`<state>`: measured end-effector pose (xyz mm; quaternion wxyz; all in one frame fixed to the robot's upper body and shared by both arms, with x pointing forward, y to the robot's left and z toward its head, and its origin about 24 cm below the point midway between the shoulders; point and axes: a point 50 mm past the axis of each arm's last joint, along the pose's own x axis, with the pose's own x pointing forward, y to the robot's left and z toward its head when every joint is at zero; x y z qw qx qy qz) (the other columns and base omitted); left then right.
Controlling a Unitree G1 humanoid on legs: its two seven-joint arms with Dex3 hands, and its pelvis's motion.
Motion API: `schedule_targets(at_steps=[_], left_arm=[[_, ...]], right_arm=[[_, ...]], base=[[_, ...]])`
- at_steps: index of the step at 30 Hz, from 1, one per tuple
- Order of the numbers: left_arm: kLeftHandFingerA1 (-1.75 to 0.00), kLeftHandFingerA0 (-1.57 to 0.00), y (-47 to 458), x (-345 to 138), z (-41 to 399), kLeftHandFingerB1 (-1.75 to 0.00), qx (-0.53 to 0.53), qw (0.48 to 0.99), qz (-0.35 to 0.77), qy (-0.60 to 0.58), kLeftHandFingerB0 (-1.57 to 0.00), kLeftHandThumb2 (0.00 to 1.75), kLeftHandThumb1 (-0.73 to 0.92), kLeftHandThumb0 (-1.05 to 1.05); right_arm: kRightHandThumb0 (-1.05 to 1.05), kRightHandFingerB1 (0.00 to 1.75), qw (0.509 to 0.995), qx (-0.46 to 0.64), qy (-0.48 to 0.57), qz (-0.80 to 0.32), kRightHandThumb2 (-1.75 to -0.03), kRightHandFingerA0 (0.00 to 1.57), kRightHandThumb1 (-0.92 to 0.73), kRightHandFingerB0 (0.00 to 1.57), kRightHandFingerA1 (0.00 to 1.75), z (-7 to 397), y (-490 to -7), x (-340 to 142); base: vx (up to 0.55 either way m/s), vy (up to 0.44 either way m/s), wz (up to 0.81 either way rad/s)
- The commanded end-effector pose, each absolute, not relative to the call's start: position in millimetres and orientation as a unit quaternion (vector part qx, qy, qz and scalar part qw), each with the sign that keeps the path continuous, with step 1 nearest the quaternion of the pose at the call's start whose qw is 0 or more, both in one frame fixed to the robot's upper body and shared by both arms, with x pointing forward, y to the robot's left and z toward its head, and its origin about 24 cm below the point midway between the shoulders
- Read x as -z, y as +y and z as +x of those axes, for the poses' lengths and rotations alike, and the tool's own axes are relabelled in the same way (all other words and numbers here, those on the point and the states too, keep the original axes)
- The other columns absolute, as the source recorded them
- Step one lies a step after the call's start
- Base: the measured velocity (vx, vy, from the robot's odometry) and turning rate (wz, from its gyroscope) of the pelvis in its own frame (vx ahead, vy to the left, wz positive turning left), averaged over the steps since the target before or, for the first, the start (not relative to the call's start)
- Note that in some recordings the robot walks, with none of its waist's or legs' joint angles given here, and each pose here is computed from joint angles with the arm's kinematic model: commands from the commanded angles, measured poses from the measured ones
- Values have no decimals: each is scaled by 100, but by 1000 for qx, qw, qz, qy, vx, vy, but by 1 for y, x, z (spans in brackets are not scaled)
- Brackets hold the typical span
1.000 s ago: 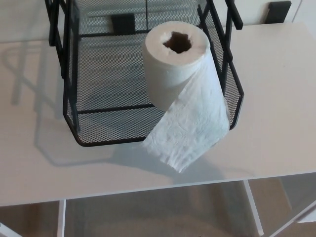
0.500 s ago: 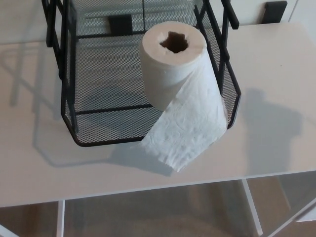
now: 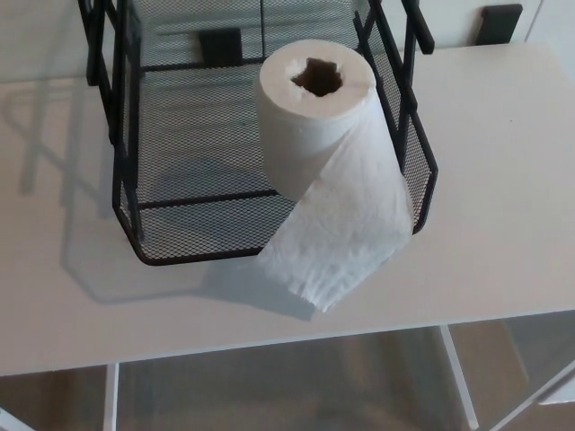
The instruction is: The robot walks towards a desk on which a file tray is kept in the middle and a toilet paper roll is kept on its right. The robot uses its right hand to hook on finger in the gap of the roll and grabs it, lifts it and places it on the tray.
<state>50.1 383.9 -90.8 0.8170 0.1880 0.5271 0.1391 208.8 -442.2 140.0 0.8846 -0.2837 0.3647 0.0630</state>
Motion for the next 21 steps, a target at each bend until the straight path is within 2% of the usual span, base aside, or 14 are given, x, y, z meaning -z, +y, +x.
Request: schedule_targets(at_steps=[1, 2, 3, 5, 6, 7, 8, 9, 10, 11, 12, 15, 17, 21], left_arm=[[-35, -27, 390, 89, 32, -33, -150, 807, 195, 537, -25, 72, 92, -63], [-35, -25, 390, 88, 33, -33, -147, 807, 200, 536, -24, 73, 92, -64], [-36, -27, 390, 88, 32, -33, -154, 811, 185, 533, -24, 72, 92, -65], [-36, -27, 390, 89, 30, -33, -157, 812, 177, 534, -24, 72, 92, -65], [-35, -26, 389, 89, 30, -33, -161, 811, 178, 533, -26, 73, 92, -64], [-35, -26, 389, 89, 30, -33, -167, 810, 179, 533, -26, 73, 92, -64], [-35, -27, 389, 90, 30, -33, -179, 813, 163, 530, -27, 72, 92, -62], [-36, -33, 389, 91, 28, -32, -186, 812, 156, 531, -29, 71, 92, -65], [-36, -35, 388, 91, 28, -32, -194, 814, 143, 529, -29, 69, 92, -65], [-36, -34, 388, 91, 28, -32, -198, 816, 134, 526, -28, 71, 92, -64], [-36, -32, 388, 90, 29, -33, -189, 817, 146, 525, -27, 73, 92, -64], [-34, -25, 389, 89, 30, -33, -166, 816, 170, 527, -25, 74, 92, -67], [-32, -21, 389, 88, 30, -32, -154, 812, 180, 533, -23, 74, 92, -69], [-33, -21, 389, 88, 31, -32, -145, 811, 194, 532, -23, 74, 91, -68]], right_arm=[[-26, 45, 832, 451, 316, 61, -93, 58, -46, 0, 84, 24, -461, 13], [-35, 28, 825, 458, 328, 45, -59, 56, -63, 18, 104, 22, -459, 16], [-26, 47, 818, 464, 338, 37, -91, 51, -43, 5, 74, 18, -457, 18], [-26, 47, 816, 467, 339, 35, -91, 51, -43, 5, 74, 17, -457, 18], [-29, 27, 811, 471, 342, 53, -58, 58, -61, 16, 104, 16, -457, 21], [-29, 27, 803, 477, 347, 82, -58, 58, -61, 16, 104, 14, -457, 25], [-33, 27, 799, 462, 381, 58, -59, 65, -62, 15, 97, 14, -456, 29], [-30, 27, 801, 447, 393, 58, -58, 61, -59, 16, 66, 11, -451, 35], [-28, 27, 803, 433, 406, 65, -58, 49, -61, 15, 69, 11, -449, 38], [-24, 48, 806, 412, 418, 72, -90, 36, -42, 8, 65, 11, -446, 40], [-30, 30, 809, 387, 434, 91, -58, 37, -62, 25, 57, 11, -442, 43], [-43, 39, 832, 218, 509, -13, -60, 35, -68, 49, 49, 20, -429, 54], [-41, 35, 831, 179, 526, 8, -59, 24, -63, 33, 43, 25, -423, 60], [-45, 32, 834, 138, 534, -7, -59, 31, -60, 26, 41, 28, -423, 57]], base=[[0, 0, 0], [0, 0, 0], [0, 0, 0], [0, 0, 0], [0, 0, 0], [0, 0, 0], [0, 0, 0], [0, 0, 0], [0, 0, 0], [0, 0, 0], [0, 0, 0], [0, 0, 0], [0, 0, 0], [0, 0, 0]])
